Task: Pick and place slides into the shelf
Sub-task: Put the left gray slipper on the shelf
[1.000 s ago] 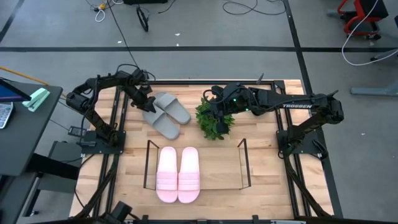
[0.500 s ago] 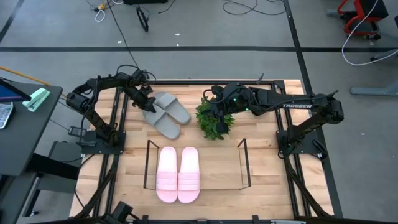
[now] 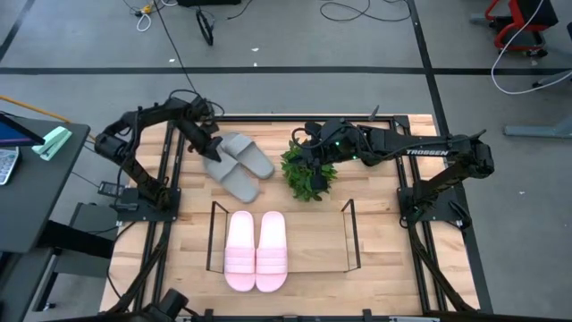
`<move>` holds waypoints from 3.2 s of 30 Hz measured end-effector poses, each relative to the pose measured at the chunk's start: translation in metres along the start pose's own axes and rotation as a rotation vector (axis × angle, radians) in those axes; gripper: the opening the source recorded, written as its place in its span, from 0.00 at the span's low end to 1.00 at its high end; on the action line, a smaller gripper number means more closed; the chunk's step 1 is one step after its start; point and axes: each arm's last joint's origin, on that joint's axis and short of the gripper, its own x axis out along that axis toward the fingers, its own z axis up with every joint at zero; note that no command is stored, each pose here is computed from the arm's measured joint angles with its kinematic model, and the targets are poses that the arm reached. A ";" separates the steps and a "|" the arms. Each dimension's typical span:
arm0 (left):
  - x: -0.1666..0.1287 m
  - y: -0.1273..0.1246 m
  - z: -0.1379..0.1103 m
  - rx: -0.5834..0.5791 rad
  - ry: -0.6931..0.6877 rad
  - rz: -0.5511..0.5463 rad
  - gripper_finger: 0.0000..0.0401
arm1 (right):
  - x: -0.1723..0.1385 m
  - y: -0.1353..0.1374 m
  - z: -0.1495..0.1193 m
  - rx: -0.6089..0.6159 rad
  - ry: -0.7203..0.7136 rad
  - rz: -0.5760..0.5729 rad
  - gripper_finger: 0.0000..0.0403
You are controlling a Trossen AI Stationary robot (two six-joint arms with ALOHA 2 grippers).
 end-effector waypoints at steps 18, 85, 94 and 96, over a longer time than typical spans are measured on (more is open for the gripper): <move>-0.104 -0.117 0.030 0.349 -0.201 -0.174 0.03 | -0.002 0.002 0.001 -0.074 -0.004 0.011 0.00; 0.159 -0.315 -0.003 0.726 0.313 -0.584 0.03 | -0.113 0.153 -0.010 0.006 0.209 0.021 0.00; 0.170 -0.318 -0.017 0.684 0.267 -0.444 0.03 | -0.122 0.165 -0.010 -0.067 0.157 -0.066 0.00; 0.172 -0.319 -0.019 0.687 0.257 -0.427 0.03 | -0.122 0.166 -0.010 -0.081 0.149 -0.070 0.00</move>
